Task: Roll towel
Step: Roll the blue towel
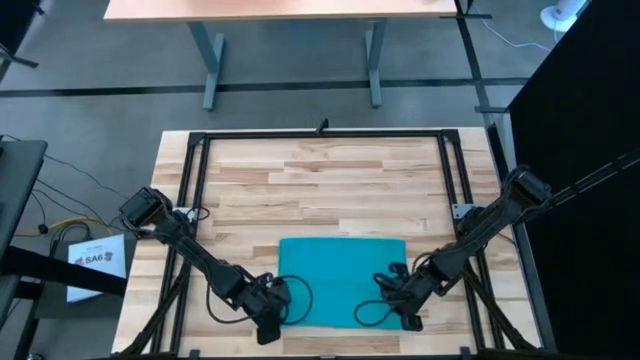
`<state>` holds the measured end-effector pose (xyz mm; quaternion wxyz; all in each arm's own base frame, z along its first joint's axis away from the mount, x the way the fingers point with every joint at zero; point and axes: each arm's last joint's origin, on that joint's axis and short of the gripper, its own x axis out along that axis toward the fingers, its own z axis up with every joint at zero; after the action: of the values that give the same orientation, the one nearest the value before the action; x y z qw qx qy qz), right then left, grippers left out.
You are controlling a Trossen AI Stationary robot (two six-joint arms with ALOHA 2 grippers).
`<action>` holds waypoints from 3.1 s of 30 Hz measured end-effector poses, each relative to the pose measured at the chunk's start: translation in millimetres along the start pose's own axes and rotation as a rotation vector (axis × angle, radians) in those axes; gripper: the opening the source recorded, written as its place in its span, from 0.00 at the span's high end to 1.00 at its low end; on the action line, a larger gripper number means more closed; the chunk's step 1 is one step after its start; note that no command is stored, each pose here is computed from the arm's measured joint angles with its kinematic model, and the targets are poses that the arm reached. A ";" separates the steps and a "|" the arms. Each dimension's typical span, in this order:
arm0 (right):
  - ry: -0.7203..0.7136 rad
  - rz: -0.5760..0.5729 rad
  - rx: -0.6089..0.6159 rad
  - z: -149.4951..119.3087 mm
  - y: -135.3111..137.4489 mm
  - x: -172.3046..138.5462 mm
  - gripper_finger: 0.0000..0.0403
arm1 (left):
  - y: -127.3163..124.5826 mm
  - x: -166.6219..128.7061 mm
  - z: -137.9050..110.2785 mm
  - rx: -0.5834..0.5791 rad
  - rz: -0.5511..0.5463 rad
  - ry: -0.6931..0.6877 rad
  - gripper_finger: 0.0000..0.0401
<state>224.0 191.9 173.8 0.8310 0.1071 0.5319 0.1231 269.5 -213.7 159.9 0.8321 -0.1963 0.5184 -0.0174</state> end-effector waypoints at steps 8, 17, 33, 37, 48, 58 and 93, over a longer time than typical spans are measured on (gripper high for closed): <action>0.000 0.013 -0.088 3.5 46.4 -22.3 0.68 | -45.3 -45.0 25.1 0.211 0.055 -0.035 0.62; 0.079 -0.082 -0.115 -12.3 117.2 -9.2 0.69 | -95.1 -49.2 25.9 0.271 0.113 -0.003 0.73; 0.094 -0.107 -0.248 14.1 135.1 19.8 0.69 | -128.9 -14.5 47.1 0.429 0.177 0.107 0.78; 0.097 -0.102 -0.256 18.6 131.7 20.7 0.69 | -127.1 -13.4 51.6 0.479 0.148 0.127 0.78; 0.211 -0.196 -0.105 24.5 108.9 20.2 0.59 | -97.1 -6.8 63.7 0.378 0.267 0.224 0.72; 0.263 -0.349 0.075 7.0 82.9 32.5 0.45 | -78.7 16.6 44.1 0.210 0.370 0.223 0.55; 0.195 -0.254 0.134 -19.2 74.3 60.1 0.96 | -69.4 48.1 18.8 0.257 0.373 0.094 0.96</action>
<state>224.1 282.3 137.3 0.7755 0.0816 0.6260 -0.0086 320.1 -283.1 149.9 0.8139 0.0116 0.5776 0.0618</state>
